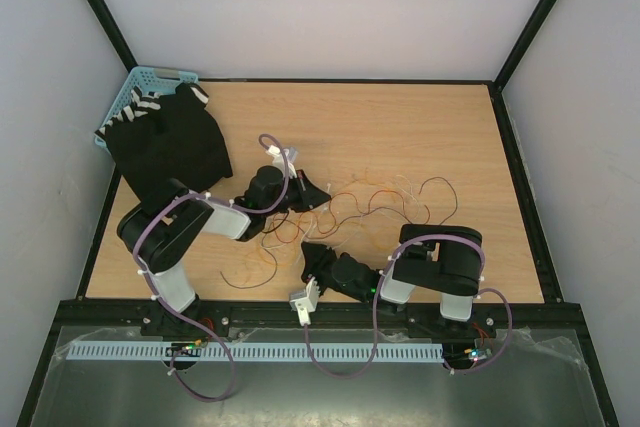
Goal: Zip-tie the wires
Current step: Tie the cable at the center of the board.
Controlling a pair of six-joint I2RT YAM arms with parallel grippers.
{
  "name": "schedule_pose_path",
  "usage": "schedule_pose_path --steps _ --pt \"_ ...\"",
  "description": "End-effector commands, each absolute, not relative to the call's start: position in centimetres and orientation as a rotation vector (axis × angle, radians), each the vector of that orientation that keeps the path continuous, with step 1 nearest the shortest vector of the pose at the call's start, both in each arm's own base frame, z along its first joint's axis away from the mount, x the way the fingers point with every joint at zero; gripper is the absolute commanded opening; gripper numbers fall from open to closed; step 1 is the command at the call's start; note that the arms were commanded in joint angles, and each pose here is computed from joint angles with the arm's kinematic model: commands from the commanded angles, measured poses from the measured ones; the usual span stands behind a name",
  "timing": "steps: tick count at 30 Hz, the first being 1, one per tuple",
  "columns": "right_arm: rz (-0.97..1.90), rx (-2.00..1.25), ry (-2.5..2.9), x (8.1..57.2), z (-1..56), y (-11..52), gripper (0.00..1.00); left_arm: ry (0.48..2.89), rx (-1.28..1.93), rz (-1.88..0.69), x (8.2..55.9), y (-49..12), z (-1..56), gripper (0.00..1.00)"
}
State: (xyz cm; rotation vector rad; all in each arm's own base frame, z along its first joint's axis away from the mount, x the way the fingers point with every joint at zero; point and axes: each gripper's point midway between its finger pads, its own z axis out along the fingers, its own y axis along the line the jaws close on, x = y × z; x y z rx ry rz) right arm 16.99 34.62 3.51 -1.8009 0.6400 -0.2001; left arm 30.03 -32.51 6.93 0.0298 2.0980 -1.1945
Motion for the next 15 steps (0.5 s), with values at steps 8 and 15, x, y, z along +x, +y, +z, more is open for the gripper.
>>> schedule_pose_path --steps 8,15 --pt "-0.138 -1.780 0.667 16.3 3.6 34.8 0.22 2.055 0.070 -1.225 30.5 -33.4 8.2 0.00" --pt "-0.040 -1.680 0.781 16.3 4.8 35.2 0.00 2.043 0.088 -1.239 30.4 -33.6 8.7 0.00"
